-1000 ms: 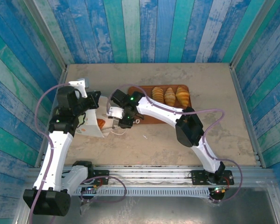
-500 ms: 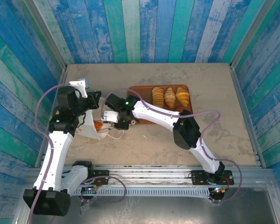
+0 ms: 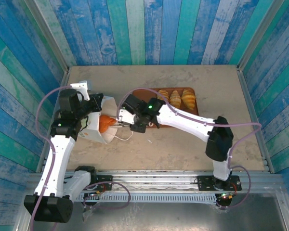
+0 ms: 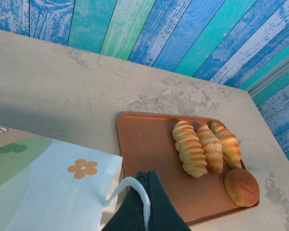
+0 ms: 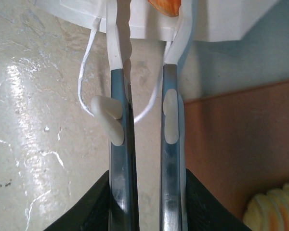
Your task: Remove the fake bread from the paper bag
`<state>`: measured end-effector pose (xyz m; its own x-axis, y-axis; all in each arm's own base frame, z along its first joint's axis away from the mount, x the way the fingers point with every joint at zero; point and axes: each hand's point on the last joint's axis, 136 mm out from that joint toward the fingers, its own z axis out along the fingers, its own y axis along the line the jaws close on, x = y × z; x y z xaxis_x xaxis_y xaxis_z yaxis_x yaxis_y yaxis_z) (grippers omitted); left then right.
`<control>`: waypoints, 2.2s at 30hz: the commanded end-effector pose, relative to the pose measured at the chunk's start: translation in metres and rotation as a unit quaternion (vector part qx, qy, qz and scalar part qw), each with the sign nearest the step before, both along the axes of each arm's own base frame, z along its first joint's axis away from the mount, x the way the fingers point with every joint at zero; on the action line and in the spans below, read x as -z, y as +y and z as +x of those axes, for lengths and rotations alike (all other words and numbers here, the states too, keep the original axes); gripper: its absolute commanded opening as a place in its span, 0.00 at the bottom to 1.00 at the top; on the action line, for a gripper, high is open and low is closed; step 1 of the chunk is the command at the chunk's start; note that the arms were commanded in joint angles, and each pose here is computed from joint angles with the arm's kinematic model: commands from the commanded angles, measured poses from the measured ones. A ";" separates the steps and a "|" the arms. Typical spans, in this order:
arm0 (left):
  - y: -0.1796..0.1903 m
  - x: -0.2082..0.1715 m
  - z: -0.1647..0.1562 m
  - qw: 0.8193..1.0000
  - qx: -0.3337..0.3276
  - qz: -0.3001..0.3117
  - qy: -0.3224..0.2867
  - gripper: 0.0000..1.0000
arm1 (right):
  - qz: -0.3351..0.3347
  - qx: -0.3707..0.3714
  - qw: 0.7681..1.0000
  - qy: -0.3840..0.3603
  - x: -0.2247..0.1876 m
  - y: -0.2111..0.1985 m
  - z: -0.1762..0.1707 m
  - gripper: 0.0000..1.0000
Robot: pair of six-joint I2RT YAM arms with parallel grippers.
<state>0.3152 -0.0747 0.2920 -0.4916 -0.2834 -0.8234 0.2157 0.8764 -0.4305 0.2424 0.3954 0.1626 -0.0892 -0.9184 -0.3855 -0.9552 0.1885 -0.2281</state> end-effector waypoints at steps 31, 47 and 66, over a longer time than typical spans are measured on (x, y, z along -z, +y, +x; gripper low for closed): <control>0.009 -0.012 0.007 0.999 -0.035 -0.011 -0.035 0.00 | 0.067 0.238 0.969 0.014 -0.028 -0.146 -0.021 0.32; 0.005 -0.014 0.008 0.999 -0.025 -0.019 -0.040 0.00 | 0.027 0.374 0.919 0.120 0.030 -0.163 -0.020 0.36; 0.005 -0.012 0.005 0.999 -0.025 -0.020 -0.041 0.00 | 0.034 0.362 0.920 0.148 0.026 -0.154 -0.026 0.50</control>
